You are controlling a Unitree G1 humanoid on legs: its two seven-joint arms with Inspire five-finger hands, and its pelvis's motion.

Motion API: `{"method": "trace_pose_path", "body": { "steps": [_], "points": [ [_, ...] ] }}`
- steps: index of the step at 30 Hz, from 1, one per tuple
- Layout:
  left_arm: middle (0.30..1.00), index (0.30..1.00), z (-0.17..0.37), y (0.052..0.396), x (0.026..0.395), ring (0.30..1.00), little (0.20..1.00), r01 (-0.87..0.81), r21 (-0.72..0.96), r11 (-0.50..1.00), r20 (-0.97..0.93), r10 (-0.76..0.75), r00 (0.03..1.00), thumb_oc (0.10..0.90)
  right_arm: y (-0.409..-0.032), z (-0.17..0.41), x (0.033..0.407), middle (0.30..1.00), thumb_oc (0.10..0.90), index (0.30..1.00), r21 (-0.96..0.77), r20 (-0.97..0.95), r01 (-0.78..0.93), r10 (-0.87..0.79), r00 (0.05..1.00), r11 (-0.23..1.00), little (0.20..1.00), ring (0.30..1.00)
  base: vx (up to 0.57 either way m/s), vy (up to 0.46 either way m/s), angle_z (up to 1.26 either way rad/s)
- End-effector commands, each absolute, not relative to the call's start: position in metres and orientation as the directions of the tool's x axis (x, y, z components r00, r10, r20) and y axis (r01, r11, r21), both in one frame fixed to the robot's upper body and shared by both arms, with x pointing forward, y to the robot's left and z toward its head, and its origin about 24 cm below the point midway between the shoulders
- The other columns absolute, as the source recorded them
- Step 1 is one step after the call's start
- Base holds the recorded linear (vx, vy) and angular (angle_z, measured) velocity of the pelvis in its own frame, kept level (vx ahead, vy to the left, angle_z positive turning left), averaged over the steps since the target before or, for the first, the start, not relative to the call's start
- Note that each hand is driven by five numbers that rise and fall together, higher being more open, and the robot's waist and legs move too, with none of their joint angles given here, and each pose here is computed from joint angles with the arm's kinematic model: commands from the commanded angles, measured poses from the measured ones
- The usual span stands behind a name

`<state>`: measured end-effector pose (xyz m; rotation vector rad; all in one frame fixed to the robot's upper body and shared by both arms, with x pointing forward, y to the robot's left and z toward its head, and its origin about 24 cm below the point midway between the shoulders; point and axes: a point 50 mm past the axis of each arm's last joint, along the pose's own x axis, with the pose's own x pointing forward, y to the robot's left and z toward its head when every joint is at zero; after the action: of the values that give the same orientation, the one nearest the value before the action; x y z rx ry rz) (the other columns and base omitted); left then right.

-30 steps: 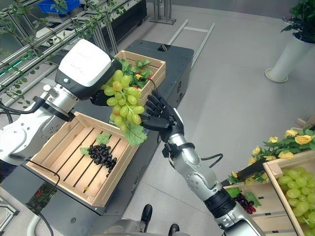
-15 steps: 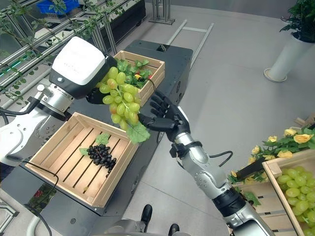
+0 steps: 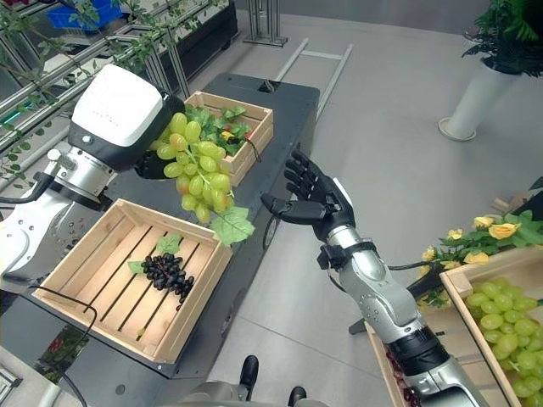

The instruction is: Pick up the fruits from the basket on one side to the basket on the other side

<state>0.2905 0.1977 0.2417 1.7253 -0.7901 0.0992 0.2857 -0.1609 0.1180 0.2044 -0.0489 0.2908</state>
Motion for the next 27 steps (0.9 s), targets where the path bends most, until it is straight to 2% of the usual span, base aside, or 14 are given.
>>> {"method": "trace_pose_path", "body": {
  "steps": [1, 9, 18, 27],
  "points": [
    [0.3, 0.3, 0.298, 0.232, 0.284, 0.3, 0.3, -0.749, 0.656, -0.093, 0.695, -0.313, 0.647, 0.4, -0.152, 0.163, 0.277, 0.9, 0.8, 0.9, 0.183, 0.302, -0.448, 0.384, 0.873, 0.875, 0.9, 0.9, 0.0, 0.0, 0.0],
    [0.3, 0.3, 0.285, 0.219, 0.293, 0.3, 0.3, -0.736, 0.677, -0.024, 0.69, -0.327, 0.645, 0.4, -0.11, 0.166, 0.271, 0.9, 0.8, 0.9, 0.231, 0.338, -0.625, 0.54, 0.77, 0.746, 0.9, 0.9, 0.0, 0.0, 0.0],
    [0.3, 0.3, 0.279, 0.201, 0.298, 0.3, 0.3, -0.728, 0.684, 0.044, 0.69, -0.361, 0.627, 0.4, -0.083, 0.173, 0.268, 0.9, 0.8, 0.9, 0.28, 0.379, -0.674, 0.567, 0.732, 0.683, 0.9, 0.9, 0.0, 0.0, 0.0],
    [0.3, 0.3, 0.273, 0.184, 0.297, 0.3, 0.3, -0.706, 0.696, 0.129, 0.688, -0.401, 0.605, 0.4, -0.073, 0.182, 0.267, 0.9, 0.8, 0.9, 0.278, 0.412, -0.659, 0.533, 0.739, 0.699, 0.9, 0.9, 0.0, 0.0, 0.0]
  ]
}}
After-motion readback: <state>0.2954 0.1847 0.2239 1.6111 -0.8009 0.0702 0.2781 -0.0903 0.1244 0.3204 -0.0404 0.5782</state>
